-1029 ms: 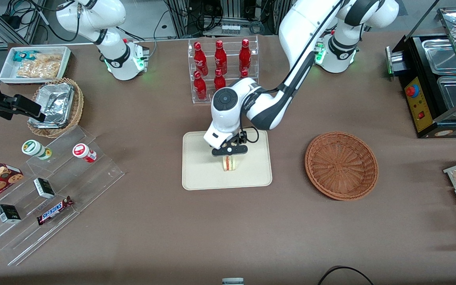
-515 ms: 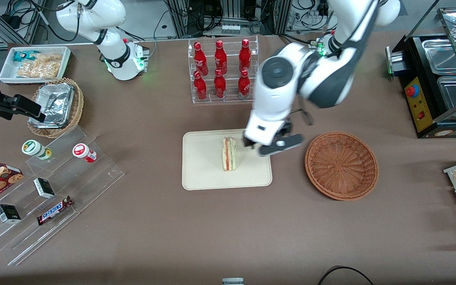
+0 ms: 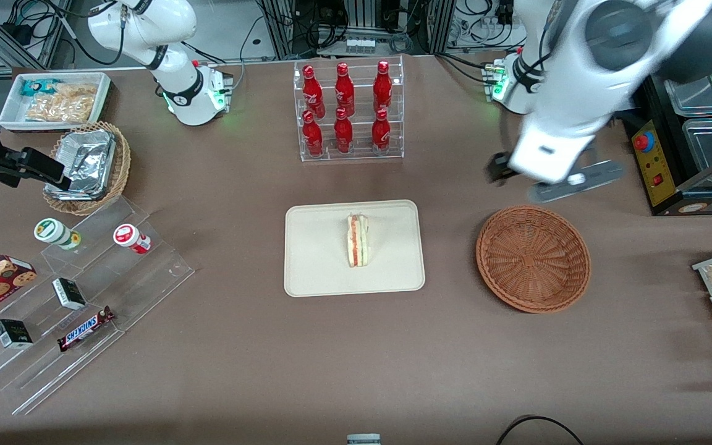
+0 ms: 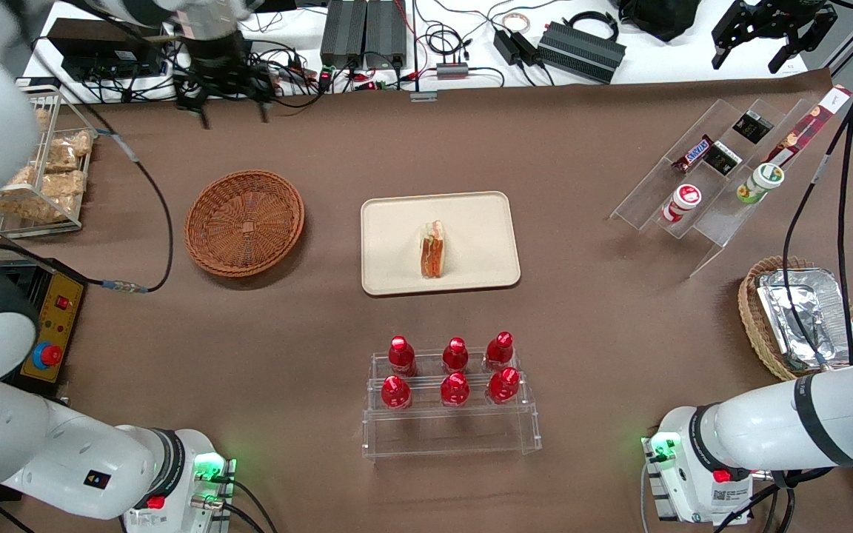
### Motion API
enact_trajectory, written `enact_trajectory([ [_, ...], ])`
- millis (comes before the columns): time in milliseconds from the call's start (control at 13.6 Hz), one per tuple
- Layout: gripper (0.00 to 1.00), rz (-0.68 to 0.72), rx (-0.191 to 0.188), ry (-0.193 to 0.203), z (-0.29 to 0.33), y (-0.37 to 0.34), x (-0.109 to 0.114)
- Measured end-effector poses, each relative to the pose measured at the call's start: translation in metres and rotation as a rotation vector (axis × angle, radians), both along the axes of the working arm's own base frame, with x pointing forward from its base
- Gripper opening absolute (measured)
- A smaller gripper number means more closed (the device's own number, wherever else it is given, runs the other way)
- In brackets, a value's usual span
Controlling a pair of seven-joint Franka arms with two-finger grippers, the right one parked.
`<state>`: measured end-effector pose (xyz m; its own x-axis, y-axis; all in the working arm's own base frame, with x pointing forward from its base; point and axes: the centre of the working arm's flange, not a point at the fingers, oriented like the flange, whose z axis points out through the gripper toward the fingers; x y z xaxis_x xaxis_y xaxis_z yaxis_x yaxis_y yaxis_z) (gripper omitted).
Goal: Place sandwich from basket to tray
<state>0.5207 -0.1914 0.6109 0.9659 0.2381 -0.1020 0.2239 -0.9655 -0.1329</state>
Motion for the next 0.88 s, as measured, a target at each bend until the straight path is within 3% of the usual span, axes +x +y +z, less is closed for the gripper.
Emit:
enact_trajectory([
  [294,1.00,-0.099,-0.034,0.048,0.037,0.106,-0.026],
  [515,1.00,-0.124,-0.049,0.050,0.041,0.143,-0.050],
  [882,1.00,-0.226,-0.064,0.022,0.034,0.129,-0.027],
])
